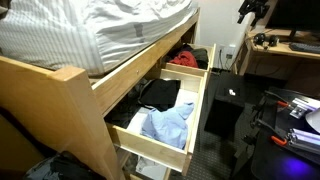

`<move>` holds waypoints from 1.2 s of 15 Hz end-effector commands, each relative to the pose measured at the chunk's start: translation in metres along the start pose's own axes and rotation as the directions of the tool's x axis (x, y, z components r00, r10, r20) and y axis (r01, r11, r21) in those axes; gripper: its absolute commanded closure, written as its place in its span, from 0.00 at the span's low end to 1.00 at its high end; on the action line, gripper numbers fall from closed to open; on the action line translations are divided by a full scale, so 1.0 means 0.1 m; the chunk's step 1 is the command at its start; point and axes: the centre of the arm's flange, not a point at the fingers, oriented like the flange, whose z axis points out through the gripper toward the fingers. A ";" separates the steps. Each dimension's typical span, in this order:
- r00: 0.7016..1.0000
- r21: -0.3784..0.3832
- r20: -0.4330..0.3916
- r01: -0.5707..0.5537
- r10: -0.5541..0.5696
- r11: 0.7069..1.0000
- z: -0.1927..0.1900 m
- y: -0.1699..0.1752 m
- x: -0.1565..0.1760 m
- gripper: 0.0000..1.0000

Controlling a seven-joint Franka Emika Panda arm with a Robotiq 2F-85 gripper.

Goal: Pick up the orange piece of clothing from the top right drawer and set it on the bed

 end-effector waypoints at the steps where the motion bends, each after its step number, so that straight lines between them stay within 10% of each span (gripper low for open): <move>1: 0.985 0.077 0.075 0.152 -0.158 0.985 0.14 -0.07 -0.03 0.00; 6: 0.907 0.189 0.157 0.362 -0.392 0.913 0.48 -0.27 0.07 0.00; 13: 0.966 -0.231 0.143 0.243 -0.214 0.942 0.98 -0.16 0.95 0.00; 18: 0.981 -0.376 -0.123 0.093 -0.149 0.922 1.29 0.18 1.64 0.00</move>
